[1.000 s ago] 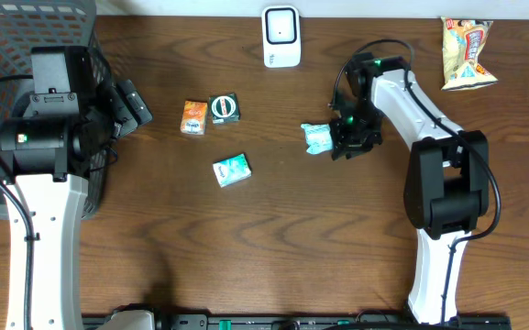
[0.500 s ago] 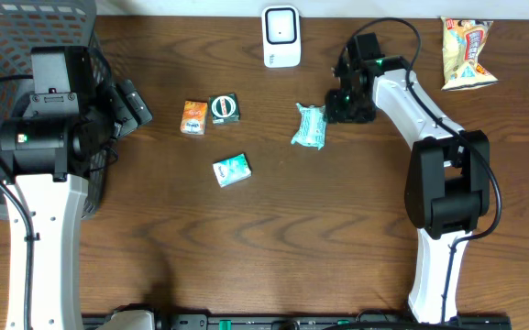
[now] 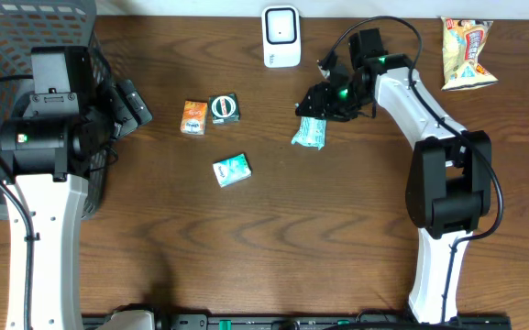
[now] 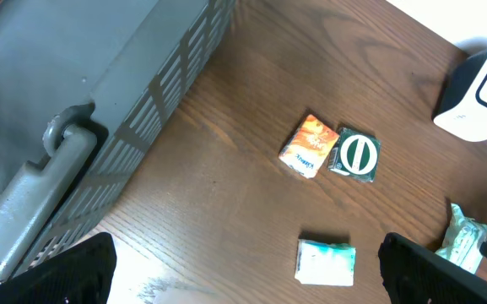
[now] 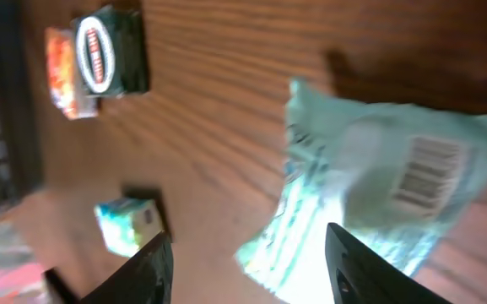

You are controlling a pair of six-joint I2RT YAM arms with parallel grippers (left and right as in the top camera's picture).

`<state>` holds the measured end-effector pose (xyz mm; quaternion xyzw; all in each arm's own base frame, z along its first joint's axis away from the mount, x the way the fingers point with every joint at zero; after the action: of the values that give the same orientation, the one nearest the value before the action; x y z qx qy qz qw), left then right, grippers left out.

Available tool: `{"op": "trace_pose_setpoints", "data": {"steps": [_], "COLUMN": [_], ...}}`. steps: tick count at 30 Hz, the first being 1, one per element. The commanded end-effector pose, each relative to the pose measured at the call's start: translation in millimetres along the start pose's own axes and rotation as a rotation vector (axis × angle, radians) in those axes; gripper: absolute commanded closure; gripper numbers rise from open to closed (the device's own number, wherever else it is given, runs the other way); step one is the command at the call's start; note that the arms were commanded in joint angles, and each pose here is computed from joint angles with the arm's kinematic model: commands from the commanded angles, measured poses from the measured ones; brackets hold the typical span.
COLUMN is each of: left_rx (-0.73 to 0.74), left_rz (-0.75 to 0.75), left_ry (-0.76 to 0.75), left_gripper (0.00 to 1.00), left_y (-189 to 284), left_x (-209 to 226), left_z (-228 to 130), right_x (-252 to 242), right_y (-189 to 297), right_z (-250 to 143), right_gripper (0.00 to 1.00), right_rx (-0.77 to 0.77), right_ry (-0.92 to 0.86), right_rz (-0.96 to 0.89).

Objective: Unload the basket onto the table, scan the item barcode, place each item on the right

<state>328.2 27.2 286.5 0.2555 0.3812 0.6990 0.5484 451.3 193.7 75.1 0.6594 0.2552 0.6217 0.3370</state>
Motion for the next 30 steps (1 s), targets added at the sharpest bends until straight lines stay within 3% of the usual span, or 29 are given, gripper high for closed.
{"op": "trace_pose_setpoints", "data": {"steps": [1, 6, 15, 24, 30], "left_rx": [-0.005, -0.005, -0.006, -0.005, -0.005], "left_rz": [0.007, 0.007, 0.007, 0.007, 0.007], "left_ry": [0.013, 0.013, 0.013, 0.013, 0.013], "left_gripper": [0.02, 0.02, 0.02, 0.02, 0.02], "left_y": [2, 2, 2, 2, 2], "left_x": [2, 2, 2, 2, 2], "left_z": [0, 0, 0, 0, 0], "right_x": [30, 25, 11, 22, 15], "right_y": [19, 8, -17, -28, -26], "right_z": [0, -2, -13, -15, -14], "right_gripper": [0.5, 0.55, 0.54, 0.51, 0.55], "right_rx": [-0.012, -0.036, -0.133, -0.216, -0.282], "right_ry": [0.041, 0.064, 0.079, 0.072, 0.033], "right_rz": [0.085, -0.023, -0.369, -0.449, -0.532]}}
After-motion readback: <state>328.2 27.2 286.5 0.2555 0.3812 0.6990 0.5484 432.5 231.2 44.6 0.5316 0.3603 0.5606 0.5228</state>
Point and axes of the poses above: each gripper's point midway between its finger pads, its own y axis back along the fingers, its own x axis along the line the jaws close on, z = x × y, the point moved 1 cm from there along y, back along the fingers, and after that the axes turned 14 degrees about -y, right-handed, at the moved point
